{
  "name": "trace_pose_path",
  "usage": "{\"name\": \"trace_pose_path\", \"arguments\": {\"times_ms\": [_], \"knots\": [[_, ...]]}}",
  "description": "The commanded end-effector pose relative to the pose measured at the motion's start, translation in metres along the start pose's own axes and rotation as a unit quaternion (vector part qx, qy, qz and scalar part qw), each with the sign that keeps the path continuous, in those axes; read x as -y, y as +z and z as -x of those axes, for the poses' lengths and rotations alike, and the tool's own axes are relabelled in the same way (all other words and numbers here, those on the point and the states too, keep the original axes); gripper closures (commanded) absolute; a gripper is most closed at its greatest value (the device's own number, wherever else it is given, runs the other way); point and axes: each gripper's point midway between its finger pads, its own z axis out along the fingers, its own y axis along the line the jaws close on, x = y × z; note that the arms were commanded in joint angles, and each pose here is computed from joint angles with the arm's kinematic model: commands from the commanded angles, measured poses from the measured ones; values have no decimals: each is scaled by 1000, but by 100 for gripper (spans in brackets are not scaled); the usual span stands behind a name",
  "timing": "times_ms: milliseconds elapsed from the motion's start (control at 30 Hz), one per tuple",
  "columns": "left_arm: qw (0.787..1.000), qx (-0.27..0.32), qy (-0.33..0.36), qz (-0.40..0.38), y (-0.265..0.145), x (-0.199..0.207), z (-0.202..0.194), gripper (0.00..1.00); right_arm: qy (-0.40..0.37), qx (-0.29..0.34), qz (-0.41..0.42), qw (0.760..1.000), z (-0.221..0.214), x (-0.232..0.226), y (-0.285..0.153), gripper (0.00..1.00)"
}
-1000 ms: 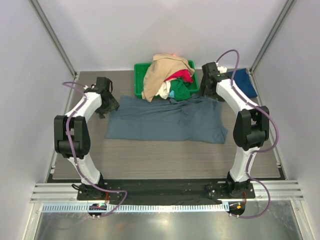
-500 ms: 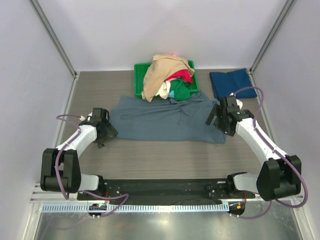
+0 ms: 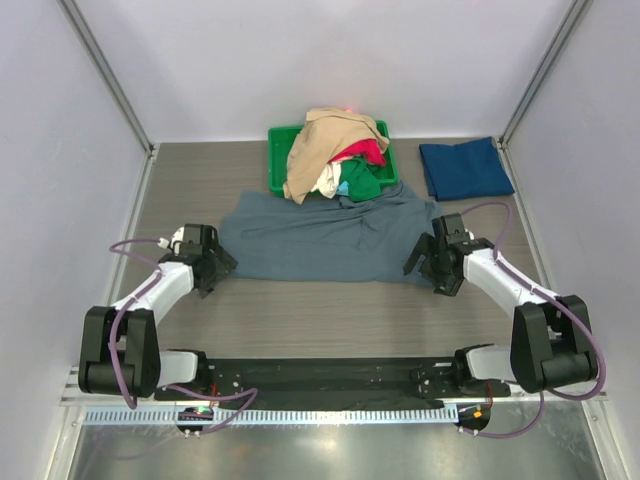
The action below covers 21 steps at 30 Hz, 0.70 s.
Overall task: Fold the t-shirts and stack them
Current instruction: Fold the tshirt
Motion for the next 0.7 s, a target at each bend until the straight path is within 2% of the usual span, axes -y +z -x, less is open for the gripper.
{"name": "trace_pose_path", "arguments": {"times_ms": [0,300,400,500,533,567,600,633,667], "knots": [[1000,11,-11,-21,5,12,6,23,4,19,17,1000,13,-10,7,5],[1000,12,-15,-13,12,8,4,25,25,27,-17,999,18,13,25,7],[1000,12,-19,-15,17,10,4,26,42,27,-24,998,22,26,29,12],[1000,9,-21,-12,22,12,5,29,44,29,-26,998,26,30,34,25],[1000,8,-21,-13,24,14,5,34,43,28,-24,998,26,30,34,38],[1000,10,-23,-14,25,15,5,38,45,26,-22,998,26,30,36,47],[1000,9,-24,-10,28,15,6,44,43,26,-19,999,27,28,36,56],[1000,10,-24,-13,29,17,7,64,43,26,-15,999,27,27,36,72],[1000,9,-24,-14,29,18,7,73,42,26,-14,999,27,26,36,78]]}}
